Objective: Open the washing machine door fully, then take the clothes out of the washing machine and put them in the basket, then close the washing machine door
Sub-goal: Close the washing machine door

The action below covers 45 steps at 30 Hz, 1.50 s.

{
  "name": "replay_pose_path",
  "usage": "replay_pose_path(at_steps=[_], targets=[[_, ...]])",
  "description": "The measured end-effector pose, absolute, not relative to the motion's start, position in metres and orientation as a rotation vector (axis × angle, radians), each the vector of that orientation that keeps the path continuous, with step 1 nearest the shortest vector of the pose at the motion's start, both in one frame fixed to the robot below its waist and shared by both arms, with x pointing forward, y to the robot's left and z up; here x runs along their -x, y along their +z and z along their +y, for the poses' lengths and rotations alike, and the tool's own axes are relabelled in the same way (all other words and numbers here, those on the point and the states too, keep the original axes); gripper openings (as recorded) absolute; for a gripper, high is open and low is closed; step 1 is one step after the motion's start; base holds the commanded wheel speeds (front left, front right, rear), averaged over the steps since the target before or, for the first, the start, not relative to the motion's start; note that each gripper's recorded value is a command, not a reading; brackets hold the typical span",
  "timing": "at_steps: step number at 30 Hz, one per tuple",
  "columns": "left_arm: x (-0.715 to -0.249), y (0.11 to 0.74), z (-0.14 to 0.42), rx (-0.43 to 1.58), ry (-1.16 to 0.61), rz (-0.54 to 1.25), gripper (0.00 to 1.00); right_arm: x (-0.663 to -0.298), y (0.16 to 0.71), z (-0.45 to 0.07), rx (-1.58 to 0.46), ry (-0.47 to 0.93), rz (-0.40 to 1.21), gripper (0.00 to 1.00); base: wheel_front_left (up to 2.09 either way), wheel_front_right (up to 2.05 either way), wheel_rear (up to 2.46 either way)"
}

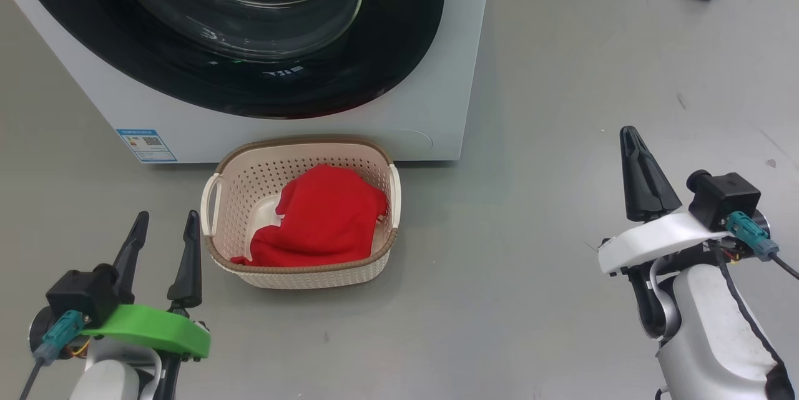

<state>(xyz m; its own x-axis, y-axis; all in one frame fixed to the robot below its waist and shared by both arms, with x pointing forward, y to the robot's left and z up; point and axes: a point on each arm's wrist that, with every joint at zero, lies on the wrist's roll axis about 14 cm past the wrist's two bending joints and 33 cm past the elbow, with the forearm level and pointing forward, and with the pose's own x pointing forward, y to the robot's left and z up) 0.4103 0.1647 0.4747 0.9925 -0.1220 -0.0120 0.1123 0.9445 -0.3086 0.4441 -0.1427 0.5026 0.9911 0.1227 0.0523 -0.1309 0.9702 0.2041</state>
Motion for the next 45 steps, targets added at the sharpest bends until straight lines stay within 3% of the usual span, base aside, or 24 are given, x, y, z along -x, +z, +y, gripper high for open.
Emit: replay_pose_path(at_steps=[4, 5, 6, 45], targets=[[-0.410, 0.476, 0.165, 0.312, -0.120, 0.026, 1.00, -0.439, 0.502, -0.148, -0.225, 0.106, -0.040, 0.00, 0.00, 0.00, 0.00], [-0.410, 0.477, 0.165, 0.313, -0.118, 0.024, 1.00, -0.437, 0.500, -0.149, -0.230, 0.103, -0.035, 0.28, 0.00, 0.00, 0.00], [-0.410, 0.477, 0.166, 0.313, -0.117, 0.023, 1.00, -0.435, 0.498, -0.149, -0.232, 0.101, -0.030, 0.99, 0.00, 0.00, 0.00], [-0.406, 0.480, 0.167, 0.310, -0.100, 0.009, 1.00, -0.421, 0.496, -0.146, -0.239, 0.104, -0.035, 1.00, 0.00, 0.00, 0.00]])
